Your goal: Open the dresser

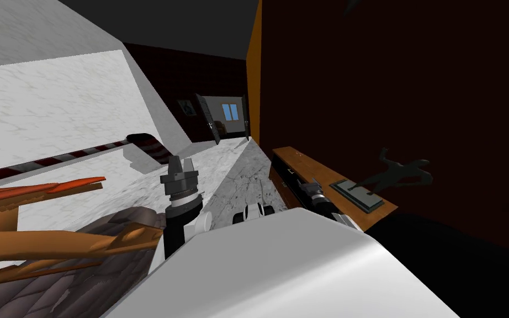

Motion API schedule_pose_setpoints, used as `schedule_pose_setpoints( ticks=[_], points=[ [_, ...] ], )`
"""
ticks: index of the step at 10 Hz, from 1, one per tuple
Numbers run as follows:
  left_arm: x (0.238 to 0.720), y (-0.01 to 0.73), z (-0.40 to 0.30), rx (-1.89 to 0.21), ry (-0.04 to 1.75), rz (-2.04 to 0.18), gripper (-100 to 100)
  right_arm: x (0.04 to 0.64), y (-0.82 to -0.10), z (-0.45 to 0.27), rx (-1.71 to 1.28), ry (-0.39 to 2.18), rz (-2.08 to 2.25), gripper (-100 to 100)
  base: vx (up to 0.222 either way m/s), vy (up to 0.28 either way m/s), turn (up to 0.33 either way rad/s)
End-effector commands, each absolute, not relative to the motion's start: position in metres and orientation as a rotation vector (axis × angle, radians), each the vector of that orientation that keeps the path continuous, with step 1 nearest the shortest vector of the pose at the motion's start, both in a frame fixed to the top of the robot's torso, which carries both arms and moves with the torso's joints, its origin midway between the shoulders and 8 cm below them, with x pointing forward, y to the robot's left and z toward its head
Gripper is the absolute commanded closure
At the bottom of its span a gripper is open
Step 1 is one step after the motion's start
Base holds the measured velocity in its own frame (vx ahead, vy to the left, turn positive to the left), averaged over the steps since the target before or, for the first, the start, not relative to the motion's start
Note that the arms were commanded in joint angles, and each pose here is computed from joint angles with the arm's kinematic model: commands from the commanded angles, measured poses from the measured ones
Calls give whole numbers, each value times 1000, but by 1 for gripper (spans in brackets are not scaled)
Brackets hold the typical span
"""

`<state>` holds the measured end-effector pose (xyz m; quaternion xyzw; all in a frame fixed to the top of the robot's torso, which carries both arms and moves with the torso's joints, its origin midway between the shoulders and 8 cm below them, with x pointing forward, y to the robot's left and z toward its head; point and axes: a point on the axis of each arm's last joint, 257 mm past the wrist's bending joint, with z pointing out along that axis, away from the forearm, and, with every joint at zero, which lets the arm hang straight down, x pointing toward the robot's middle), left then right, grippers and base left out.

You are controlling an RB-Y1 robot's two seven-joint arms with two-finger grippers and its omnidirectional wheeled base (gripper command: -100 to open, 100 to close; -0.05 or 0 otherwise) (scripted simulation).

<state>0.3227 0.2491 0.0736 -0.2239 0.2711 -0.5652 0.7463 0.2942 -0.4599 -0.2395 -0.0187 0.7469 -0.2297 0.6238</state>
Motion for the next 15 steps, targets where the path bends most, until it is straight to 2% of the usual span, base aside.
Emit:
schedule_pose_setpoints(
  ticks=[1, 10, 15],
  points=[
    [323, 249, 74, -490, 593, -1237, 0, 276, -476, -259, -139, 1784, -648, -100, 64, -12, 230],
    [323, 249, 74, -490, 593, -1237, 0, 223, -515, -301, -430, 1942, -925, -100, 54, -7, 127],
    [323, 249, 74, -490, 593, -1237, 0, 170, -547, -331, -709, 2058, -1111, -100, 78, 3, 146]
  ],
)
